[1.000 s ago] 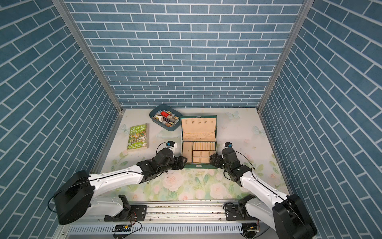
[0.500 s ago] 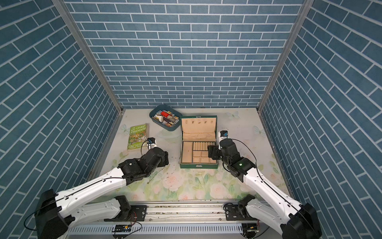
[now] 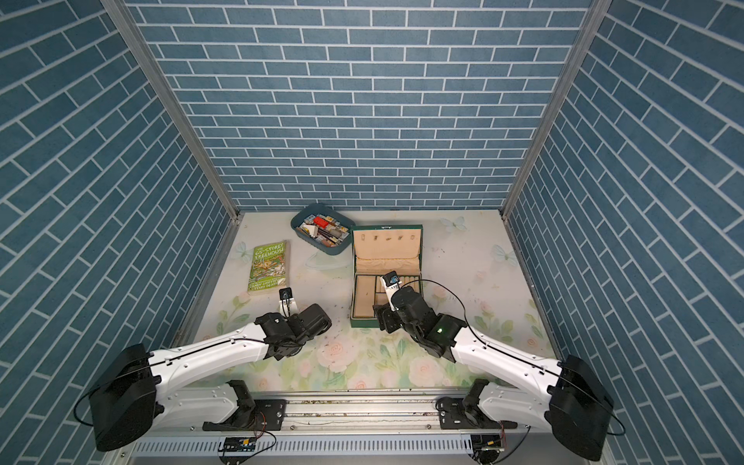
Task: Put jewelry chain into jewelry box
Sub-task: Pick up the necklace from the center of the board.
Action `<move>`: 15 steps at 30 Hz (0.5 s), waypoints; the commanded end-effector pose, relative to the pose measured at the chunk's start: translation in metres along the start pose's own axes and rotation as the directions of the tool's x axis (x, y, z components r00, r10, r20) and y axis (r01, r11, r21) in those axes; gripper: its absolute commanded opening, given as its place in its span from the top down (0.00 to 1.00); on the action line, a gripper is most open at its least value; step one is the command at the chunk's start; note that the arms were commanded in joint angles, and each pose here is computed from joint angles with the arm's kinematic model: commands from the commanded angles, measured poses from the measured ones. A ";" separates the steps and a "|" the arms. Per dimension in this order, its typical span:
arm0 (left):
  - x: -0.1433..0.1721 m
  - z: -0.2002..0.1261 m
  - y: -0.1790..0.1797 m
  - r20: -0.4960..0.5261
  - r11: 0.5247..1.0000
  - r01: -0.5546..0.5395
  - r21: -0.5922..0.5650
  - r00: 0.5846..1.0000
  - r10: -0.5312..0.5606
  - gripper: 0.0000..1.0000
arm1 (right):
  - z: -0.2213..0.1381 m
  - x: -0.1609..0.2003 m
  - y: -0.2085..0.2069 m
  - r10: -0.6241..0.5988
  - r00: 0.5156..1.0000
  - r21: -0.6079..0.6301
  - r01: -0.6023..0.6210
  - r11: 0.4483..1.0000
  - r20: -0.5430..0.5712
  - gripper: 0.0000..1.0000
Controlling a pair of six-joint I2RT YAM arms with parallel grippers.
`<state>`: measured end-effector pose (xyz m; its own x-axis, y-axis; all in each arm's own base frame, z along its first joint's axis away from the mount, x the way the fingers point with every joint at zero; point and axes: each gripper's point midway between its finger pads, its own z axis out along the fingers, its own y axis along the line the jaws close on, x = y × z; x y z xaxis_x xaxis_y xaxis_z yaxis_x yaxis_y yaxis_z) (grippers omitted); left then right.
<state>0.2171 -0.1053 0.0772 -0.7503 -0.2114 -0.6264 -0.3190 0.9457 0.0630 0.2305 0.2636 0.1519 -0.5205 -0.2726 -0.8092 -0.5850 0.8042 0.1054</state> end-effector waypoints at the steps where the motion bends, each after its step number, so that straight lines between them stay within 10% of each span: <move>1: 0.014 0.005 0.018 -0.037 0.996 0.056 -0.066 0.998 -0.058 0.57 | 0.003 0.000 -0.005 -0.033 0.999 0.038 0.032 0.999 0.021 0.25; 15: 0.041 0.028 0.012 -0.157 0.999 0.034 -0.020 0.987 -0.036 0.58 | 0.004 0.005 -0.009 -0.022 1.000 0.051 0.021 0.998 0.020 0.24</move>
<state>0.1994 -0.0974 0.0355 -0.8077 -0.2930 -0.5116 -0.3704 0.9273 0.0537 0.2346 0.2604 0.1432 -0.5126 -0.2803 -0.8116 -0.5682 0.8194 0.0759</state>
